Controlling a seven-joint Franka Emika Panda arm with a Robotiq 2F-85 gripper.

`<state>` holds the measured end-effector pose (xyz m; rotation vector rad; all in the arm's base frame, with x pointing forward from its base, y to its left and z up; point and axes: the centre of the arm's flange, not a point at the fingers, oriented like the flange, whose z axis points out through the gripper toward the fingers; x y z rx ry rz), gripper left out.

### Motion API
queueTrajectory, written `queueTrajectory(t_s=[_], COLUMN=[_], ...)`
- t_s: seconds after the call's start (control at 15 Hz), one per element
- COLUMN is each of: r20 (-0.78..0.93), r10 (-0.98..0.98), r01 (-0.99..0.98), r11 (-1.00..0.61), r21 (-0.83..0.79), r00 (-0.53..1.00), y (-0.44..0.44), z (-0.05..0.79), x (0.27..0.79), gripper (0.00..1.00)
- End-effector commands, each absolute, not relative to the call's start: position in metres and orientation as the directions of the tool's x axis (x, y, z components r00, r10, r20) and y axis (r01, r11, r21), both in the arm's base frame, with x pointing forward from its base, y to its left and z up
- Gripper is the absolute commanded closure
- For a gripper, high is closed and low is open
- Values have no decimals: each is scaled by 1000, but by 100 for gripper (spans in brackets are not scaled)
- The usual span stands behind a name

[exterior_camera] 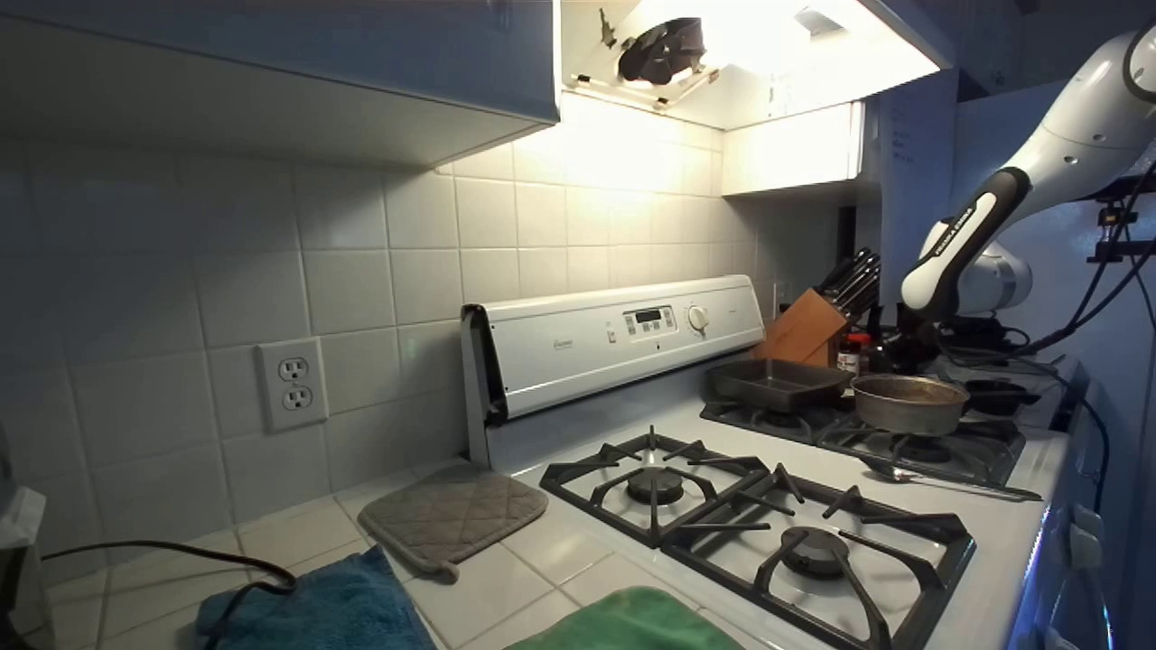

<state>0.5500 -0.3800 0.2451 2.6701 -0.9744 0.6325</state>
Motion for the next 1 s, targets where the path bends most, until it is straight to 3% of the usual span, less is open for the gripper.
queueTrajectory(t_s=[0.0,0.93], r20=[473,446], r10=[-574,-511], r01=[-670,-570], r11=[-740,-821], r21=[47,-2], r00=[668,735], y=[-372,-311], z=[267,354], x=[543,510], gripper=[94,94])
